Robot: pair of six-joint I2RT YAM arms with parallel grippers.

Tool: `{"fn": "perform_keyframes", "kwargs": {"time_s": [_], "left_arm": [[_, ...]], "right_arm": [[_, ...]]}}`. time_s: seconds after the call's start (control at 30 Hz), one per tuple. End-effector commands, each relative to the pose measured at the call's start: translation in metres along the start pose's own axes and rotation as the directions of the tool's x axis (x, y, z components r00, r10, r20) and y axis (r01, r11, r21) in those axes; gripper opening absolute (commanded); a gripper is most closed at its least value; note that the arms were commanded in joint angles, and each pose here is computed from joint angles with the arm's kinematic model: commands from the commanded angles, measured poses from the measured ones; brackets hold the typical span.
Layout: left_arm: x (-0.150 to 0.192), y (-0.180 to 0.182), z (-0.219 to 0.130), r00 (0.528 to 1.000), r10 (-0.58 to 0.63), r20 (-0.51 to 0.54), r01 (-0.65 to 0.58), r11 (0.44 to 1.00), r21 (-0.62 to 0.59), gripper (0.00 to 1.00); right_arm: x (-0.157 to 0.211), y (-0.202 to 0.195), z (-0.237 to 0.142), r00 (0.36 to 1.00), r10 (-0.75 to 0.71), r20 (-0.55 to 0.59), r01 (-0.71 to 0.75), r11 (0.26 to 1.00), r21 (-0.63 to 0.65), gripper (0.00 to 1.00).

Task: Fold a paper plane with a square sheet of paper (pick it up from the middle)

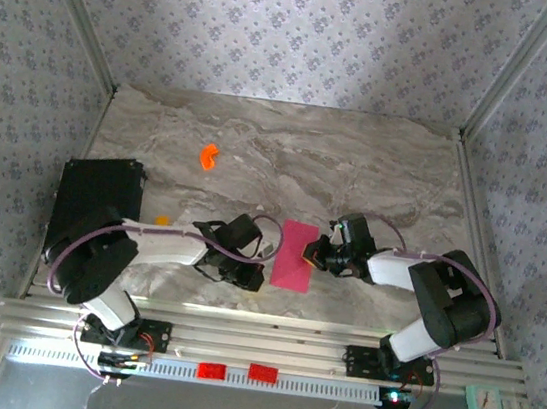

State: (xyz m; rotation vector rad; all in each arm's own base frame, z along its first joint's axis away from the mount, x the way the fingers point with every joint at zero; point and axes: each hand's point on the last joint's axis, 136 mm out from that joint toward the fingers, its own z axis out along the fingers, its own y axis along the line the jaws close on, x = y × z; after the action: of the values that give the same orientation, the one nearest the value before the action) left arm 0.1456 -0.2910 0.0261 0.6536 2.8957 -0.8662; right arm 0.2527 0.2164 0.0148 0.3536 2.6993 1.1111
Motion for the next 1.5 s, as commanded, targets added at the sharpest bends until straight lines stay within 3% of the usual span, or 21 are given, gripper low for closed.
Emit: {"fn": "perform_keyframes", "kwargs": {"time_s": [0.0, 0.07, 0.17, 0.37, 0.6, 0.83, 1.0, 1.1, 1.27, 1.47], "left_arm": [[-0.015, 0.003, -0.018, 0.997, 0.021, 0.069, -0.016, 0.997, -0.070, 0.08], [-0.029, -0.003, -0.024, 0.993, -0.010, 0.117, 0.014, 0.999, -0.041, 0.08], [-0.053, -0.024, -0.028, 0.986, -0.060, 0.155, 0.045, 0.994, 0.098, 0.10], [-0.072, -0.068, -0.008, 0.995, -0.055, 0.078, 0.032, 0.963, 0.266, 0.12], [-0.042, -0.046, 0.027, 0.997, -0.050, -0.061, 0.062, 0.977, 0.204, 0.12], [0.007, -0.021, 0.033, 0.979, 0.059, -0.196, -0.049, 0.997, 0.057, 0.12], [0.022, -0.007, 0.033, 0.976, 0.038, -0.213, -0.034, 0.999, 0.025, 0.12], [0.022, -0.012, 0.028, 0.980, 0.043, -0.195, -0.033, 0.998, 0.052, 0.12], [-0.006, -0.034, 0.007, 0.996, 0.064, -0.062, -0.058, 0.993, 0.105, 0.12], [-0.052, -0.055, 0.002, 0.999, -0.028, 0.042, 0.018, 0.973, 0.229, 0.12]], "right_arm": [[0.036, -0.079, -0.003, 0.992, 0.098, -0.082, -0.068, 0.948, 0.311, 0.00], [0.034, -0.075, -0.002, 0.992, 0.086, -0.088, -0.055, 0.948, 0.313, 0.00], [0.031, -0.073, -0.002, 0.993, 0.083, -0.087, -0.051, 0.947, 0.318, 0.00], [0.034, -0.078, -0.002, 0.992, 0.103, -0.076, -0.073, 0.944, 0.323, 0.00], [0.037, -0.084, -0.004, 0.991, 0.114, -0.071, -0.085, 0.940, 0.329, 0.00], [0.037, -0.083, -0.003, 0.992, 0.112, -0.066, -0.085, 0.943, 0.322, 0.00], [0.035, -0.080, -0.002, 0.992, 0.102, -0.069, -0.076, 0.947, 0.311, 0.00], [0.033, -0.077, -0.001, 0.993, 0.091, -0.073, -0.065, 0.951, 0.301, 0.00], [0.030, -0.072, 0.002, 0.993, 0.081, -0.084, -0.053, 0.955, 0.291, 0.00], [0.031, -0.075, 0.003, 0.993, 0.089, -0.082, -0.060, 0.951, 0.303, 0.00]]}}
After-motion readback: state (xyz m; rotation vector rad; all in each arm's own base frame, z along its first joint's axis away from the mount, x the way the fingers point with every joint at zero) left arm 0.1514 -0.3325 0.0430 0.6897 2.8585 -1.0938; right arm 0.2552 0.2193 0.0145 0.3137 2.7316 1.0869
